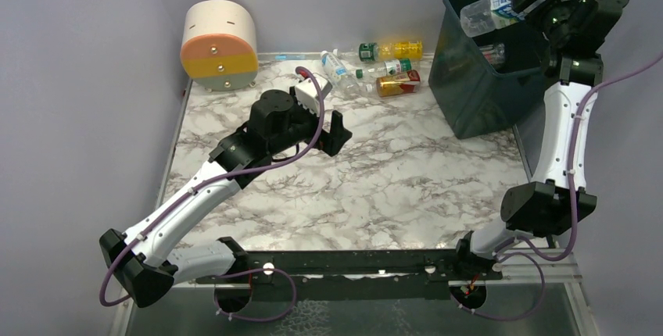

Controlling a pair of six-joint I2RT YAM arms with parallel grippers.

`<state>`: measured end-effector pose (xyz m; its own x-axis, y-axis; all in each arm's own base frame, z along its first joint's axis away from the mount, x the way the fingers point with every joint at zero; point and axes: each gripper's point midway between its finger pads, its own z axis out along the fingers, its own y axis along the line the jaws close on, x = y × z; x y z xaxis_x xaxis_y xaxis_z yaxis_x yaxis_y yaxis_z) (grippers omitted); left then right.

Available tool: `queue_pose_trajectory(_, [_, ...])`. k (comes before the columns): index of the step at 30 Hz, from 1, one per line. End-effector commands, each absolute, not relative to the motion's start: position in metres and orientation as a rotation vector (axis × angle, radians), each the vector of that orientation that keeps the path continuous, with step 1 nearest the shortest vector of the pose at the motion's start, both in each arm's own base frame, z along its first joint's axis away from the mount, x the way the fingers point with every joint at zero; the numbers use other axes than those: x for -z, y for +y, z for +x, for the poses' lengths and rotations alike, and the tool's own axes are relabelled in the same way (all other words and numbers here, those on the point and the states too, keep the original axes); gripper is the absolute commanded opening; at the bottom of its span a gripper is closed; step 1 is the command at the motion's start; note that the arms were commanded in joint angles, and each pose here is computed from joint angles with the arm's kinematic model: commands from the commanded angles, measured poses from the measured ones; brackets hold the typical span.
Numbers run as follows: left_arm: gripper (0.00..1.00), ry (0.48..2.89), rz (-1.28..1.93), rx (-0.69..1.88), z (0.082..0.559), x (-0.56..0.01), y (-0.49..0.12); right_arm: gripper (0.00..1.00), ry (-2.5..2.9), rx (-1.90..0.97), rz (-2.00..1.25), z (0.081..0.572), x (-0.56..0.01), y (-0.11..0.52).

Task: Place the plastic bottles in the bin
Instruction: Place the plastic bottle in the trash bin.

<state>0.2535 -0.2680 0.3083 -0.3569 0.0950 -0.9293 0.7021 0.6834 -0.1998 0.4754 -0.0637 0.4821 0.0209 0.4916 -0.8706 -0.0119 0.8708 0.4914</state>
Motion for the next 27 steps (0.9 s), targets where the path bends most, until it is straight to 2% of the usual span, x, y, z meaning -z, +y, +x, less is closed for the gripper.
queue_pose_trajectory(1, [0.99, 1.870, 0.638, 0.716, 0.253, -0.301, -0.268, 0.66, 1.414, -0.414, 0.475, 0.482, -0.492, -0.087])
queue_pose_trajectory(20, [0.99, 1.922, 0.646, 0.699, 0.253, -0.276, -0.267, 0.67, 1.410, -0.285, 0.618, 0.487, -0.451, -0.138])
queue_pose_trajectory(27, [0.99, 1.931, 0.653, 0.716, 0.253, -0.274, -0.272, 0.79, 1.438, -0.293, 0.620, 0.486, -0.438, -0.136])
